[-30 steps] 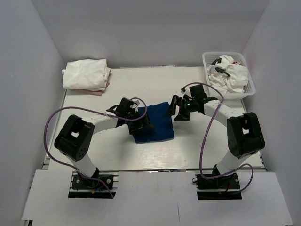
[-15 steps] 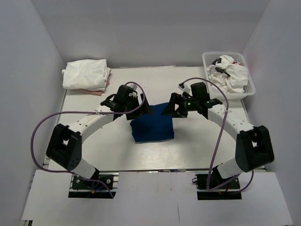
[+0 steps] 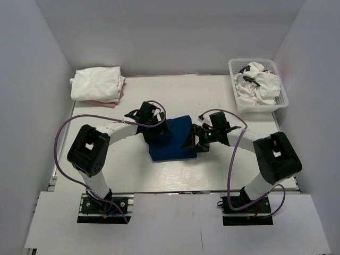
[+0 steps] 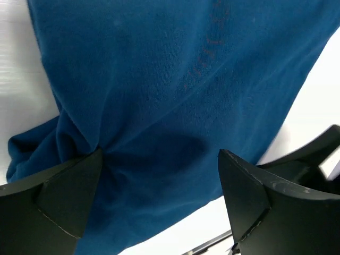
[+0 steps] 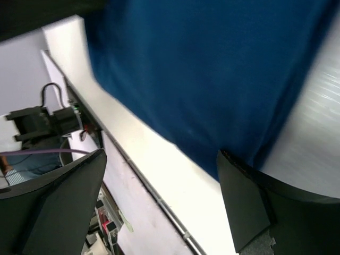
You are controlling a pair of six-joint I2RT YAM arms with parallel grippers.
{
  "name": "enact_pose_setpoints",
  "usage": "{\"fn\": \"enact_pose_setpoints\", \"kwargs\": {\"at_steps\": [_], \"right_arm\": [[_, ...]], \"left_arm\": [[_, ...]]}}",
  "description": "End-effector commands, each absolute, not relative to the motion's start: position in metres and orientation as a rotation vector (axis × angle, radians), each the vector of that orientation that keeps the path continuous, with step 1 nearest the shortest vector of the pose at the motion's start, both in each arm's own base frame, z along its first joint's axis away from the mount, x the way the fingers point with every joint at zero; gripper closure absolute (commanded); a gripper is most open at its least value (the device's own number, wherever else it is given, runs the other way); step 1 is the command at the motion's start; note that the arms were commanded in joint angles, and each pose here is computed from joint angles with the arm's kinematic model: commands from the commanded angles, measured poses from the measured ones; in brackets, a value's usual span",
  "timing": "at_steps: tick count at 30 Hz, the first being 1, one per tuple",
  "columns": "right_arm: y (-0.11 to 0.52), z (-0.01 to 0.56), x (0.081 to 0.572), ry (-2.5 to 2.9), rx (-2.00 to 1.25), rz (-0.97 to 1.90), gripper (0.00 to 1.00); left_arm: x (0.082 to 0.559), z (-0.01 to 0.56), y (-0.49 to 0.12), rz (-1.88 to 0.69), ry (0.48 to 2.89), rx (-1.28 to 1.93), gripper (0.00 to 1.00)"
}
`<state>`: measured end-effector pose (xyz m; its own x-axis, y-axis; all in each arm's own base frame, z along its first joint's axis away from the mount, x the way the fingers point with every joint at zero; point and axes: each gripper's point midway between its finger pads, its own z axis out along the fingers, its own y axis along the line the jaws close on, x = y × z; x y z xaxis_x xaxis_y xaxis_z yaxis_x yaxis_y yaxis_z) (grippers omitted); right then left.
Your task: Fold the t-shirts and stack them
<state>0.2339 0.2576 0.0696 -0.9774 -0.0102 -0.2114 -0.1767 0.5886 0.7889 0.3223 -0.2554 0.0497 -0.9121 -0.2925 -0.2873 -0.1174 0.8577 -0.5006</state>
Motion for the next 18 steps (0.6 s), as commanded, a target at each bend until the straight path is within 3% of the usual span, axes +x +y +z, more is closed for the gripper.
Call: {"fn": "enact_pose_setpoints", "kwargs": {"at_steps": [1,7,11,18], "right_arm": [[0.255,0.052,0.239,2.622,-0.134,1.296,0.10],[0.257,0.058,0.251,2.598,-0.165,1.254,0.10],[0.263,0.105,0.264,2.475,-0.254,1.246,0.10],[0.247,0.150,0.264,2.394,-0.258,1.135,0.10]], "left_arm": [[0.324,0.051,-0.237,-0.581,2.672,-0.394,0.00],[0.330,0.065,-0.238,-0.617,2.638,-0.375,0.00],[0.357,0.130,-0.248,-0.678,2.485,-0.306,0.00],[0.342,0.156,-0.220,-0.513,2.514,-0.311,0.00]]}}
